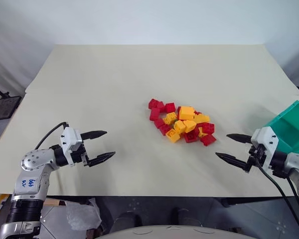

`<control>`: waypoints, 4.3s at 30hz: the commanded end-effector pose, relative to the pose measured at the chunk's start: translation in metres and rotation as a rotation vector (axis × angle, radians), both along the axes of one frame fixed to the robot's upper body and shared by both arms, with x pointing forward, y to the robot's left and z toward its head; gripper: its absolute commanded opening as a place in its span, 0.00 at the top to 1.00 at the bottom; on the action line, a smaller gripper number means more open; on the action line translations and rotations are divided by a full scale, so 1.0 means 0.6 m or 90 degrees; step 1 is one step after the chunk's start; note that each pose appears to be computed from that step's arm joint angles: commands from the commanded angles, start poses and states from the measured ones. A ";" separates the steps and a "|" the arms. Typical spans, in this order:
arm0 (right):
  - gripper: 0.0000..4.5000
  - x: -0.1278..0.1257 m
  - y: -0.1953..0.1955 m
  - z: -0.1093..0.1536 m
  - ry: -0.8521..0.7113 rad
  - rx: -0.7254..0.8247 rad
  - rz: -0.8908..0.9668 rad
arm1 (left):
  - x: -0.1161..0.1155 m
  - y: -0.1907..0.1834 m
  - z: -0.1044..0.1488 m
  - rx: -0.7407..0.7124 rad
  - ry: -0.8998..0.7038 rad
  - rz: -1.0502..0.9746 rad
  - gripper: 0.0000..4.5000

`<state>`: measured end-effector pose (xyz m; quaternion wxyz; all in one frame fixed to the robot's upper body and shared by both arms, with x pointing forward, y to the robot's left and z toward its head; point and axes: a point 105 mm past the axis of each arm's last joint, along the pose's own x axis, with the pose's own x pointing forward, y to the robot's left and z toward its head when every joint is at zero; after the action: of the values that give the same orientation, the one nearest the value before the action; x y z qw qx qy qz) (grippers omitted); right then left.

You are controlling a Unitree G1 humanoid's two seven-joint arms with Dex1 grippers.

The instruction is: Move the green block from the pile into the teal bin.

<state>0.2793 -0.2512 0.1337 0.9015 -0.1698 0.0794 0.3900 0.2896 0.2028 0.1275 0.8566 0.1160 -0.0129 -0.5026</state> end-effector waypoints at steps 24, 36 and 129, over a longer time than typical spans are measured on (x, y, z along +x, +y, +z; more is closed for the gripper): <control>0.64 -0.035 0.179 0.082 -0.021 0.037 0.022 | 0.023 -0.047 0.052 -0.018 -0.042 -0.055 0.00; 1.00 0.050 0.307 0.047 0.037 0.063 0.006 | 0.032 -0.075 0.077 -0.038 -0.081 -0.130 0.00; 0.31 0.216 0.266 0.059 0.081 -0.493 0.326 | 0.017 -0.093 0.073 -0.076 -0.118 -0.145 0.00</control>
<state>0.4111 -0.0902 0.1758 0.6522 -0.4802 0.2146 0.5460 0.3008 0.1429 0.1600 0.7934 0.0980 -0.1111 -0.5904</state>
